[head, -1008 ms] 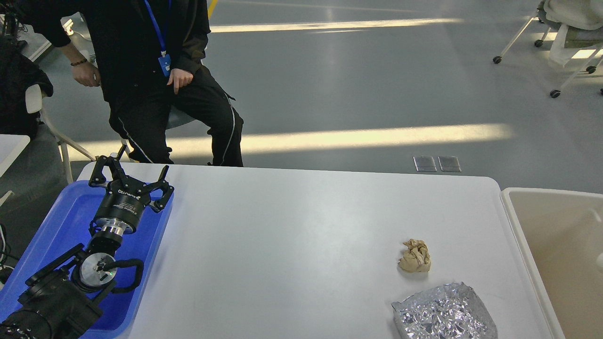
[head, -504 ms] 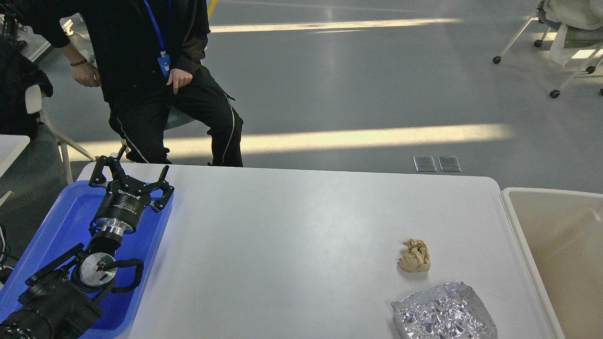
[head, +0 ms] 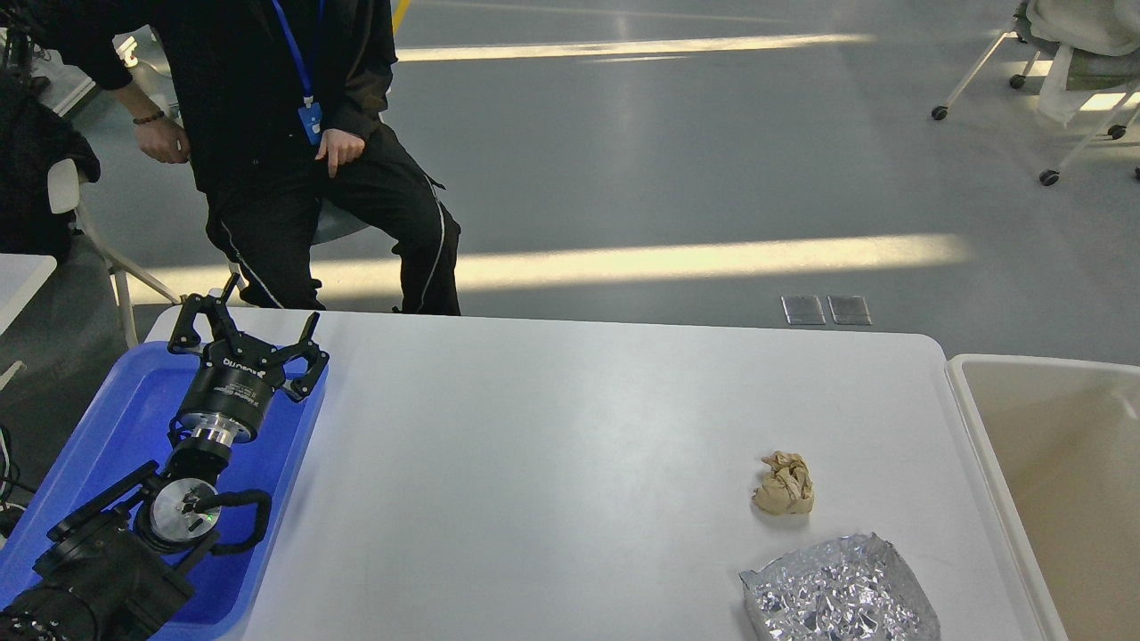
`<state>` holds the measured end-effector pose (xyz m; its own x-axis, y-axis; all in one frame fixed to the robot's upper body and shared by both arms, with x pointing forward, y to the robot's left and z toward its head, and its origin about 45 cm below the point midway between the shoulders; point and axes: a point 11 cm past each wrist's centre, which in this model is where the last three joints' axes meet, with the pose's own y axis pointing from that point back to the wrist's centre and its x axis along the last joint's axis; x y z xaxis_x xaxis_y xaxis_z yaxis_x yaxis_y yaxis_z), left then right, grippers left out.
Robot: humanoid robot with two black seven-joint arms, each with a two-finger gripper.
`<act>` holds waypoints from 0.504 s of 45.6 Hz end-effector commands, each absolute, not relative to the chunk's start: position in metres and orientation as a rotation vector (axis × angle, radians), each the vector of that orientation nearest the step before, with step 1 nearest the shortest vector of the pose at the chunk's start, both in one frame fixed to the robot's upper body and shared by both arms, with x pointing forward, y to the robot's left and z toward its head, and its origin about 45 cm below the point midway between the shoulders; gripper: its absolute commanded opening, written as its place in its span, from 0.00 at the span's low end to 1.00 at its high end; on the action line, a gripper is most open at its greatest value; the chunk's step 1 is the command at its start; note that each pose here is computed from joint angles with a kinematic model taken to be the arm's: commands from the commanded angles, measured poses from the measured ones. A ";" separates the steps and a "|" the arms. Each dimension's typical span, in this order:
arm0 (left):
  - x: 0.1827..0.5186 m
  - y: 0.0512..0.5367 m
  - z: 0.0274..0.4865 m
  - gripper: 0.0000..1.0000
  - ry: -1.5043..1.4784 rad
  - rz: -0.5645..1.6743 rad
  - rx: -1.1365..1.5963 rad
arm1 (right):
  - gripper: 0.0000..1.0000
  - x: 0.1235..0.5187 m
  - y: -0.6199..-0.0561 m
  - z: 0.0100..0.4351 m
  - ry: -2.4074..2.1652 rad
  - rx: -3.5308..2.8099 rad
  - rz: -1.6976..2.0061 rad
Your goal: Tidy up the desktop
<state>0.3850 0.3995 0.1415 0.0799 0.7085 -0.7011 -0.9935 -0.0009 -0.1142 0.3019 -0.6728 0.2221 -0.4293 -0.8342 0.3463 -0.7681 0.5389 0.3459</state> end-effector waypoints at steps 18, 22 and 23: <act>0.385 0.400 0.142 1.00 0.523 1.438 -0.693 | 1.00 0.395 -0.629 0.431 -2.412 1.979 0.164; 0.385 0.400 0.142 1.00 0.523 1.438 -0.693 | 1.00 0.407 -0.608 0.457 -2.358 2.105 0.209; 0.385 0.400 0.142 1.00 0.523 1.438 -0.693 | 1.00 0.411 -0.599 0.463 -2.336 2.150 0.216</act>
<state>0.3850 0.3996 0.1415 0.0798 0.7085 -0.7011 -0.9935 -0.0011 -0.1142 0.3842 -0.6417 0.3887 -0.2610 -0.9588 0.1124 -0.9640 0.2651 0.0222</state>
